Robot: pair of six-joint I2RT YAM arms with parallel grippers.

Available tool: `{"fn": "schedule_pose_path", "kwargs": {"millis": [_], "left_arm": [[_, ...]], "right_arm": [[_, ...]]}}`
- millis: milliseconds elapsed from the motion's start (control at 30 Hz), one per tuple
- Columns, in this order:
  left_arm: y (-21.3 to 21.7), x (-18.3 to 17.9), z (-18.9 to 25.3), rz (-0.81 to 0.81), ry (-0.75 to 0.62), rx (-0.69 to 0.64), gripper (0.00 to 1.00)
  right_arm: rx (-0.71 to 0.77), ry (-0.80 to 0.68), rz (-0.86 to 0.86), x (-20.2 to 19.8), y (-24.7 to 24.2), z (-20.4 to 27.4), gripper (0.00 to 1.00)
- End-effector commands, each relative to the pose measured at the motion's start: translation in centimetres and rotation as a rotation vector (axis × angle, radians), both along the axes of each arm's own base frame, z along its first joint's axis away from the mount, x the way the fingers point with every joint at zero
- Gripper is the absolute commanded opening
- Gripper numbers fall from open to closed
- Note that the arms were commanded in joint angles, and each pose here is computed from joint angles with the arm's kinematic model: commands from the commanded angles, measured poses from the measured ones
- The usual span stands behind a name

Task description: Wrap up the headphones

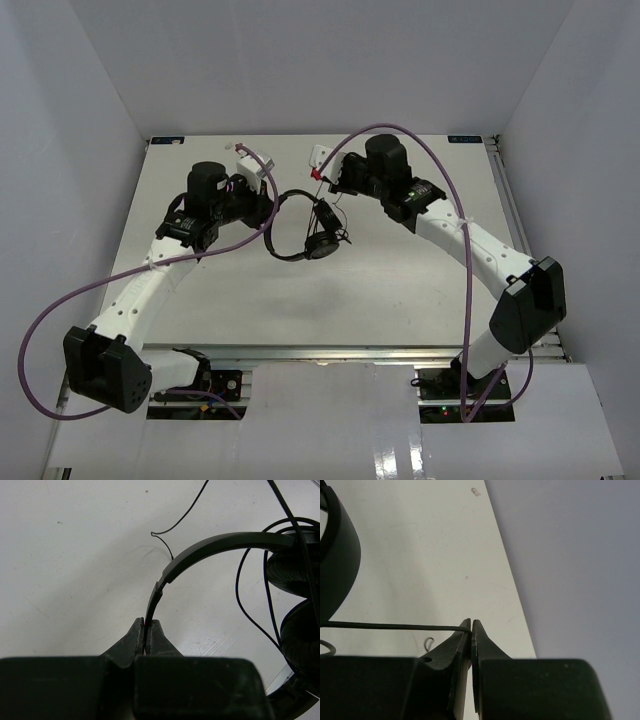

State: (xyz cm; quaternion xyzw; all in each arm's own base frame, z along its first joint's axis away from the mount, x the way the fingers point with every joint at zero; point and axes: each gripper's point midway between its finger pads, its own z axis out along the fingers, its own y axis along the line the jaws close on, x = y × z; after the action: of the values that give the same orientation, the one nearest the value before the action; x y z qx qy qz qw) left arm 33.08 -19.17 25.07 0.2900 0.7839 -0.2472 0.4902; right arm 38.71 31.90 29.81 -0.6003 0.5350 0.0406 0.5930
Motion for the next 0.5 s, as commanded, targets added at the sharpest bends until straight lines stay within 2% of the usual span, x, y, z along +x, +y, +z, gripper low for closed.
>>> {"fn": "schedule_pose_path", "kwargs": {"millis": [0,167,467], "left_arm": [[-1.7,-2.8,3.2,-0.134,-0.035,-0.077,0.00],[-2.1,-2.9,5.0,-0.150,-0.056,-0.116,0.00],[-2.6,-3.1,11.0,-0.136,-0.120,-0.222,0.00]], "right_arm": [[0.122,0.122,0.012,1.1,-0.5,0.9,0.08],[0.164,0.250,0.087,0.3,0.4,-0.8,0.08],[0.329,0.681,0.354,-3.6,2.2,-4.1,0.09]]}}
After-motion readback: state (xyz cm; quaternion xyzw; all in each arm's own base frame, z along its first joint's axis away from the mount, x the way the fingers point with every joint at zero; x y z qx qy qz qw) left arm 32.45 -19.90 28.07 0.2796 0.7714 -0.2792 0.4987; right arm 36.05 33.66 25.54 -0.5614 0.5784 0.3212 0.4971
